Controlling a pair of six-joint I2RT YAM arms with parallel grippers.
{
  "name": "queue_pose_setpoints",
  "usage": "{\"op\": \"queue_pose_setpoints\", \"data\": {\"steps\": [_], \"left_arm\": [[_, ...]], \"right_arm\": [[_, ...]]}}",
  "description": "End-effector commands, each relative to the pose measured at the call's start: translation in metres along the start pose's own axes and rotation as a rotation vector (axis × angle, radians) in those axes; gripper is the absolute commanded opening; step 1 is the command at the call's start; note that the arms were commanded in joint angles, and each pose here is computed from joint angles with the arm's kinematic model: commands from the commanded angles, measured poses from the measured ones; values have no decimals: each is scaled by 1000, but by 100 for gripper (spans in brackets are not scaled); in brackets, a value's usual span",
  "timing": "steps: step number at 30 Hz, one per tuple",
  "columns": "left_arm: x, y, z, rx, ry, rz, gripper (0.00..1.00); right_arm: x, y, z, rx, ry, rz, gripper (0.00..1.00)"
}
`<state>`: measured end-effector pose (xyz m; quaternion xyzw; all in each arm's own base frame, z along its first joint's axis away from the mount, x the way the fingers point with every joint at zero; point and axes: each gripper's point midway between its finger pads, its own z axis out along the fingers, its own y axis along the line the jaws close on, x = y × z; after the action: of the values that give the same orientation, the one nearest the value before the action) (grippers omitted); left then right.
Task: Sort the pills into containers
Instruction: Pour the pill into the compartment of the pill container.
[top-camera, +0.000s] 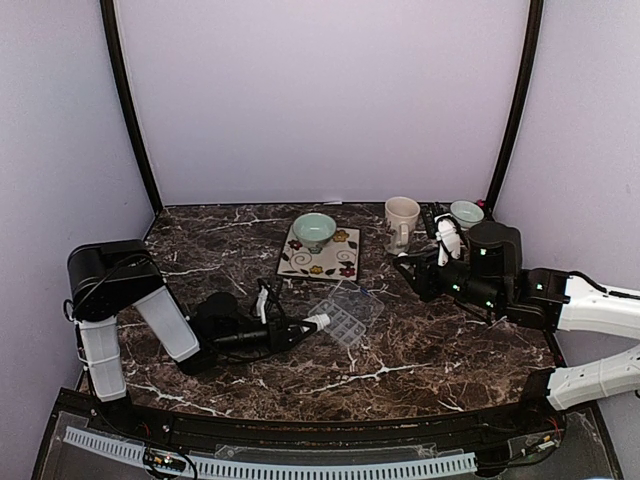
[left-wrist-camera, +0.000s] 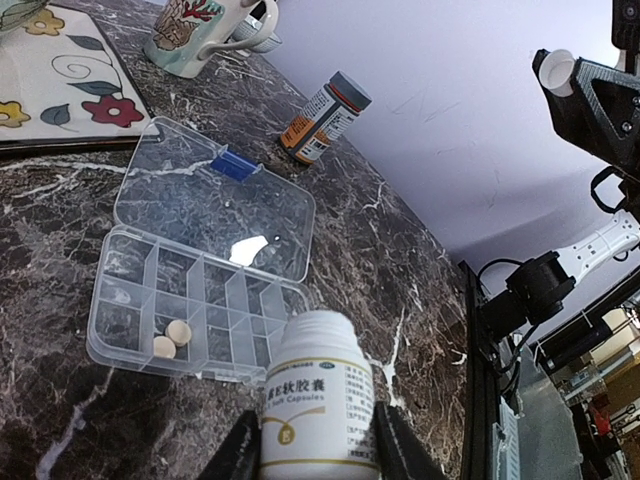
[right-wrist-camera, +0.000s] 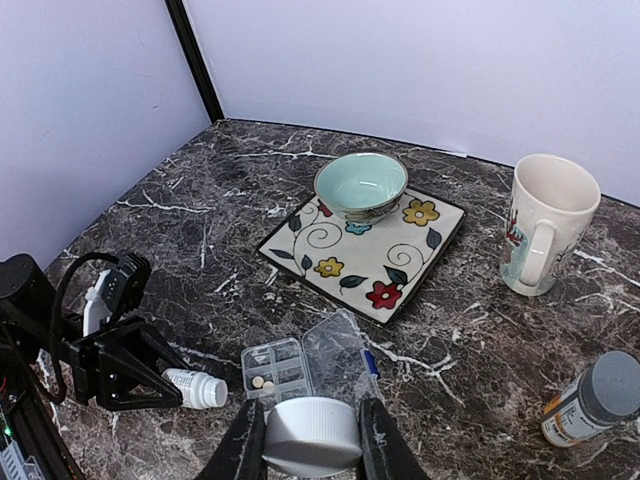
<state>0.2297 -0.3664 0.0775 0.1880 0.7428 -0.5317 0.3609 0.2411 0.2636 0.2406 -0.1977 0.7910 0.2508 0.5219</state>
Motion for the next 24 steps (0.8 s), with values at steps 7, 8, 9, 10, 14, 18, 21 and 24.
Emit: {"op": "queue_pose_setpoints", "data": {"steps": [7,8,9,10,14,18,21,24], "left_arm": [[-2,4,11,-29,-4,31,0],[-1,4,12,-31,0,32,0],[-1,5,13,-33,2,31,0],[-1,6,14,-36,5,32,0],[1,9,17,-50,16,29,0],[1,13,18,-69,19,30,0],[2,16,19,-85,25,29,0],[2,18,21,-94,30,31,0]], "right_arm": [[-10,6,-4,-21,-41,13,0],[-10,6,-4,-22,-42,13,0],[-10,6,-4,-21,-42,13,0],[-9,6,-4,-21,-39,12,0],[-10,5,-5,-20,-40,11,0],[-10,5,-5,-21,-41,11,0],[-10,6,-5,-21,-40,9,0],[-10,6,-4,-22,-40,8,0]]}}
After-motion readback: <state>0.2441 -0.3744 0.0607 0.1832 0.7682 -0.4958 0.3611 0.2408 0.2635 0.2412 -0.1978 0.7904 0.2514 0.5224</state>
